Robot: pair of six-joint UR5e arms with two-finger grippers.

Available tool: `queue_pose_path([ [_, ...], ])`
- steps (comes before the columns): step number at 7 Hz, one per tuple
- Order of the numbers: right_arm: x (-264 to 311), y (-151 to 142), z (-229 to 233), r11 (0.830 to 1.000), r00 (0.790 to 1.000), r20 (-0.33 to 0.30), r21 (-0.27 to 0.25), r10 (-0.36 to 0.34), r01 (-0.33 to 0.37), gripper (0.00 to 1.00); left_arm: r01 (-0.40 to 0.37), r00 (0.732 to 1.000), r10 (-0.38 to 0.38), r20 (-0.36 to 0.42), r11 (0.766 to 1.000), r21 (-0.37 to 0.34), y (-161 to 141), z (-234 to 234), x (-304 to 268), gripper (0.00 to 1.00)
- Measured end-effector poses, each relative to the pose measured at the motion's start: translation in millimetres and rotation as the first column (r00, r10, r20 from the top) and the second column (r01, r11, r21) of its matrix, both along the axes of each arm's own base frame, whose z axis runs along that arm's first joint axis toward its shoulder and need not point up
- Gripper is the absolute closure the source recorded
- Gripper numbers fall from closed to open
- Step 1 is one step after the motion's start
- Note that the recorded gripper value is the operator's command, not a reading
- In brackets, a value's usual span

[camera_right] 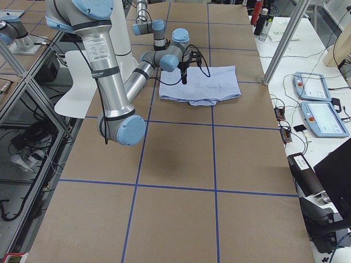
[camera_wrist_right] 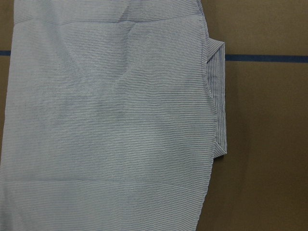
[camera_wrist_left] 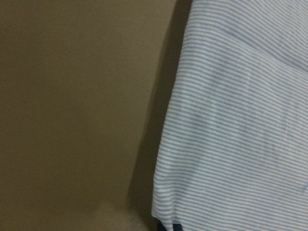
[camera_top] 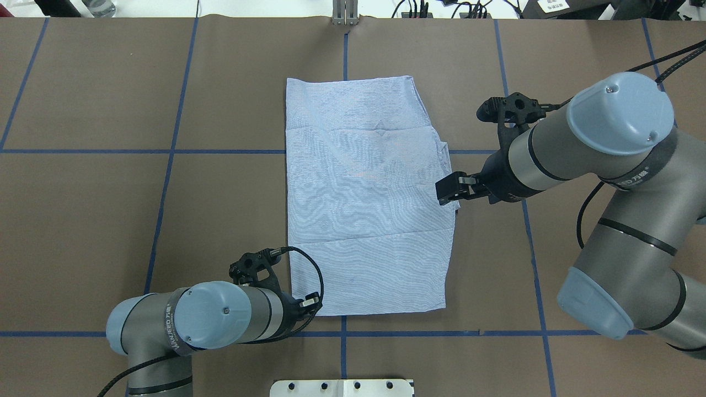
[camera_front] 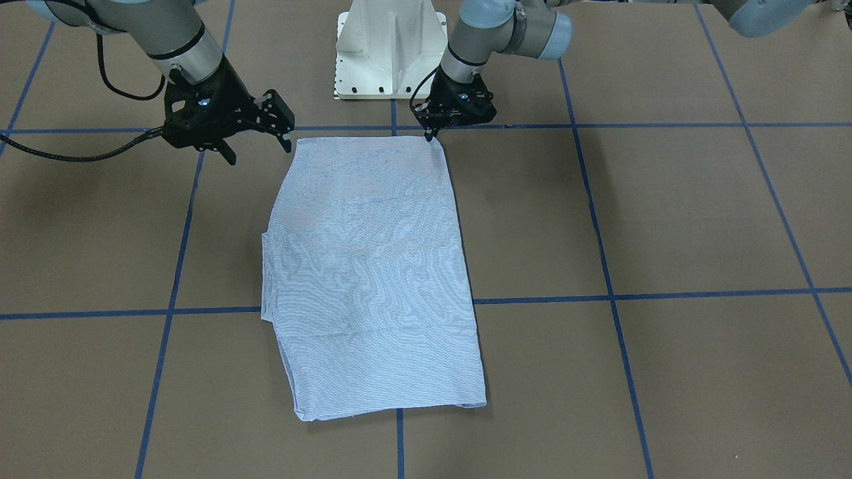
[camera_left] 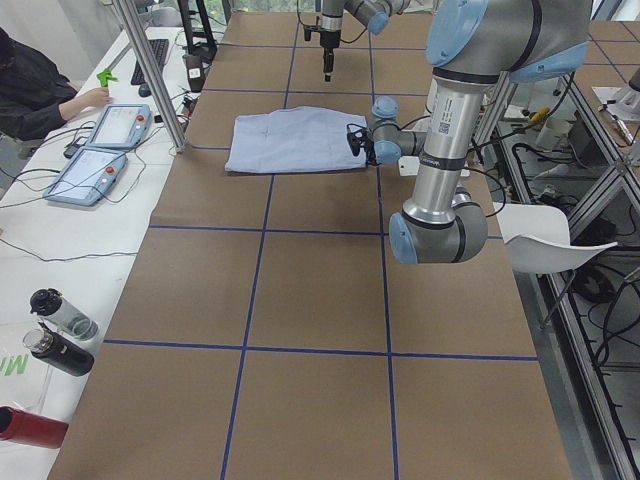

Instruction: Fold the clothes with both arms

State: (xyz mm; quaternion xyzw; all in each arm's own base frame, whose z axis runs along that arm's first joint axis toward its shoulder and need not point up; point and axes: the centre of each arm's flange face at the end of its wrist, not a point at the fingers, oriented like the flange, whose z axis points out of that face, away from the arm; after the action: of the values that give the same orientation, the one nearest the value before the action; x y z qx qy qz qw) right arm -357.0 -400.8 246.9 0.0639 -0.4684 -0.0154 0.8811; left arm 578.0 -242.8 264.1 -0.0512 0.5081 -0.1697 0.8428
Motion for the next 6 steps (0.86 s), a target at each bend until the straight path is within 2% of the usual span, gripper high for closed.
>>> queue_pose_path([
  [4,-0.4,-0.2,0.7,1.0,1.0,-0.002,-0.001,0.003,-0.003,0.0,0.003,1.0,-0.003,-0.021,1.0,0.005,-2.3,-9.9,-8.2,1.0],
  [6,-7.9,4.1,-2.2,0.998,0.999,0.005,-0.056,0.033,-0.033,0.0,0.013,0.999,-0.013,-0.03,1.0,0.007,-8.1,-14.1,-13.9,1.0],
])
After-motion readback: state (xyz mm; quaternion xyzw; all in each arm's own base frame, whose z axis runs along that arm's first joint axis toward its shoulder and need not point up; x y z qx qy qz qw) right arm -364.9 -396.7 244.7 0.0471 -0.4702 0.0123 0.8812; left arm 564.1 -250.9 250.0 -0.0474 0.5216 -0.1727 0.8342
